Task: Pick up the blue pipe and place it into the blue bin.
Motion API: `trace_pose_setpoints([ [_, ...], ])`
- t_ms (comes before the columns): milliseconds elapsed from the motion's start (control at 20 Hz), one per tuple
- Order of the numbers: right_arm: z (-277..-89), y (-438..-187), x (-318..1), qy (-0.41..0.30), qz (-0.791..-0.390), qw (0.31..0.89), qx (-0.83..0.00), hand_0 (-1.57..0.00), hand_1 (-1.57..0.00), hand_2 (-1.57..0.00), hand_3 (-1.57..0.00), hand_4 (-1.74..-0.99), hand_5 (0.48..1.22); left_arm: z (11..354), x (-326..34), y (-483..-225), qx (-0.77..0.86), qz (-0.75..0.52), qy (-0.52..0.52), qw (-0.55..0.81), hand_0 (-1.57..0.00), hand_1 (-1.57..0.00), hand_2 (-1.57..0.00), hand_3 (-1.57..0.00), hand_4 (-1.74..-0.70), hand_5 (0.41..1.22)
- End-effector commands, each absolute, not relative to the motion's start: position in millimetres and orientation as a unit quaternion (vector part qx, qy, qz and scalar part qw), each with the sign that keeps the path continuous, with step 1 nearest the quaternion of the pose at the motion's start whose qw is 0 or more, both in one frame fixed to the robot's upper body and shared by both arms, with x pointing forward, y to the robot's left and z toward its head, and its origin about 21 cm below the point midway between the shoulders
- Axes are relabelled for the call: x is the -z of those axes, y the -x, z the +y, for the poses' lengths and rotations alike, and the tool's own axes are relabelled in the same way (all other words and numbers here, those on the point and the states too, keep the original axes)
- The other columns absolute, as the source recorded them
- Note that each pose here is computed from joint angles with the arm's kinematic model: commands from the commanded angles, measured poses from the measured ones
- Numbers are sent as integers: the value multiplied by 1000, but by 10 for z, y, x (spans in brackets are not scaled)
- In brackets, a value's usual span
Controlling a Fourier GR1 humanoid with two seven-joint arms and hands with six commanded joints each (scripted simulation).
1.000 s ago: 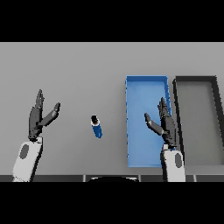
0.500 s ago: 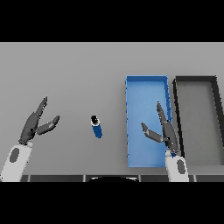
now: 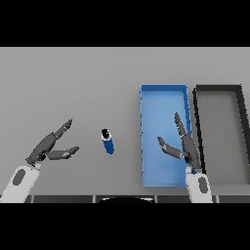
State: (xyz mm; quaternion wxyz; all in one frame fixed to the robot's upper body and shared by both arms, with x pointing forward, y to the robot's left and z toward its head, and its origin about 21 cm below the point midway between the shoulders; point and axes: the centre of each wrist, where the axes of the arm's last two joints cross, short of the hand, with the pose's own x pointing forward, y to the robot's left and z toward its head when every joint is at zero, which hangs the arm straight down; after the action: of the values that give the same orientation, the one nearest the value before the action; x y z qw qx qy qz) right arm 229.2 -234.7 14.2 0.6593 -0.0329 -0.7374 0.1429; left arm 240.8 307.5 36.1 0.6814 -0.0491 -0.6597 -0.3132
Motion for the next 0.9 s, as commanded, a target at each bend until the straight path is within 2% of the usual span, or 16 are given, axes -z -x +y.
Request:
trace_pose_setpoints([
  [0, -2337, -2285, -146, 33, -739, 657, -143, 1, 1, 1, 1, -1229, 606, 3020, -374, -2399, 321, -651, 60, 685, 1, 1, 1, 1, -1052, 513],
  [350, -2352, -2254, -110, 29, -741, 656, -141, 1, 1, 1, 1, -1262, 617, 2548, -253, -2302, 370, -632, 117, 670, 1, 1, 1, 1, -1101, 447],
  [850, -2361, -2181, -120, 27, -741, 658, -129, 1, 1, 1, 1, -1274, 605, 1963, 50, -2521, 373, -610, 165, 679, 1, 1, 1, 1, -1117, 448],
])
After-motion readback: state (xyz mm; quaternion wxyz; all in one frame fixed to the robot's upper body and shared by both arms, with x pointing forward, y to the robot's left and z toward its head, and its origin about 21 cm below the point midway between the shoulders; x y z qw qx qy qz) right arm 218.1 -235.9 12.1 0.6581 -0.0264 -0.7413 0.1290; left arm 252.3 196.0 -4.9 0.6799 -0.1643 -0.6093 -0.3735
